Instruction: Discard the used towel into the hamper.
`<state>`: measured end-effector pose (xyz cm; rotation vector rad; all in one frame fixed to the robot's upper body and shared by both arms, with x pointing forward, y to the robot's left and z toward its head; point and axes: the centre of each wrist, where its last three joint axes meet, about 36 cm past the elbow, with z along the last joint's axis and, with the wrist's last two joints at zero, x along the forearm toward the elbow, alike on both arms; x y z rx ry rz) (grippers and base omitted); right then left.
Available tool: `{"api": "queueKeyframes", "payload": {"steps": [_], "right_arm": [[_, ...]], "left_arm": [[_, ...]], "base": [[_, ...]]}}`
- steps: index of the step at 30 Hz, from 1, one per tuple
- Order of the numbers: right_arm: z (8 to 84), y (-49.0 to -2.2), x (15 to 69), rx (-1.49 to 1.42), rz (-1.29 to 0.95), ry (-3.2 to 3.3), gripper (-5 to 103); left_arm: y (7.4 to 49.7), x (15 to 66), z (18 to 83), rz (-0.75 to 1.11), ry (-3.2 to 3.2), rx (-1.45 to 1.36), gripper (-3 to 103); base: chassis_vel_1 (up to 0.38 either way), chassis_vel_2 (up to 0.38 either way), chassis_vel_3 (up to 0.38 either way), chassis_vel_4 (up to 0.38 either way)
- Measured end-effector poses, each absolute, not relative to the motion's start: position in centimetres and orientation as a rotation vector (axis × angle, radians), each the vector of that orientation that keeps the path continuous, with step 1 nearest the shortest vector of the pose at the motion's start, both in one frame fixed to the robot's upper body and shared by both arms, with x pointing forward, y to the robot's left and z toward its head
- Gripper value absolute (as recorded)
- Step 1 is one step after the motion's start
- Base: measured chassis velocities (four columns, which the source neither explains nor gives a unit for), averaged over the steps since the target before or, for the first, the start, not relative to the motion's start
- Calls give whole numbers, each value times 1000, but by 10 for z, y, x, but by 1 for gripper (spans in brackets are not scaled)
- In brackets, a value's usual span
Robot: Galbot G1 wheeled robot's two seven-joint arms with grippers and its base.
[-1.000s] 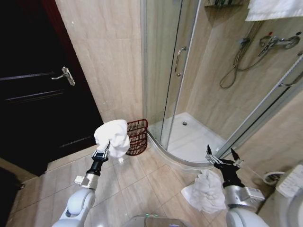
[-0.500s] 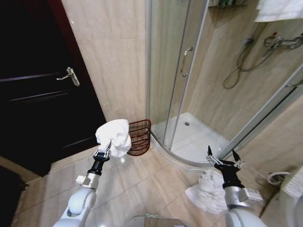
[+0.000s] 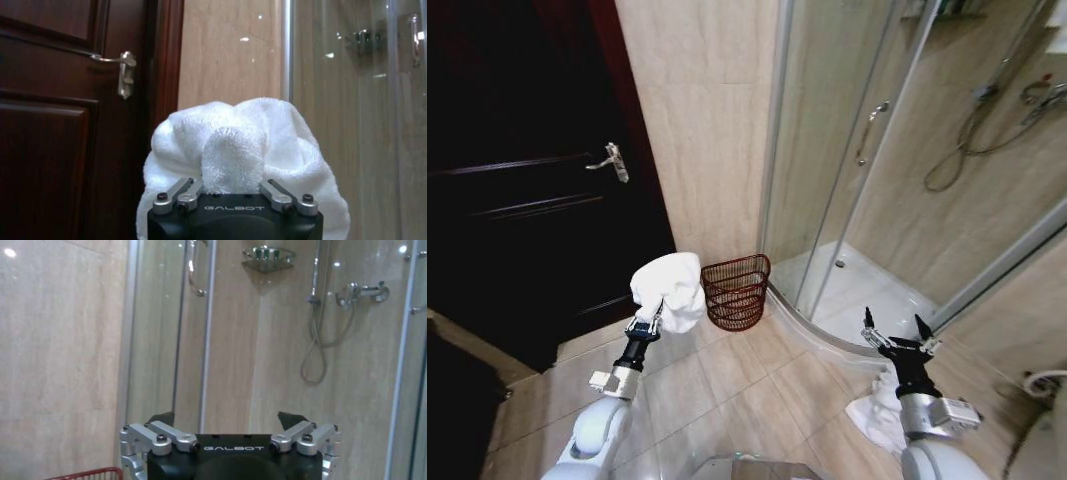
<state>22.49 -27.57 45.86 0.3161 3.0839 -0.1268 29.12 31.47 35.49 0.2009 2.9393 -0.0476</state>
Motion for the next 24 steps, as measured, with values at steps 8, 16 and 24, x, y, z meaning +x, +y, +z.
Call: {"api": "queueKeyframes", "payload": {"steps": [8,16,24], "right_arm": [[458,-277,224,333,-121,3088,100],[459,-275,224,324,-119,3089,100],[463,-273,224,364,-112,3095,100]], "left_arm": [[313,290,355,-53,2943,206,20],[315,288,355,-48,2946,202,20],[312,294,356,-52,2935,229,20]], "base": [[-50,-46,25,25],[-53,87,52,-75],[-63,44,61,-58]]}}
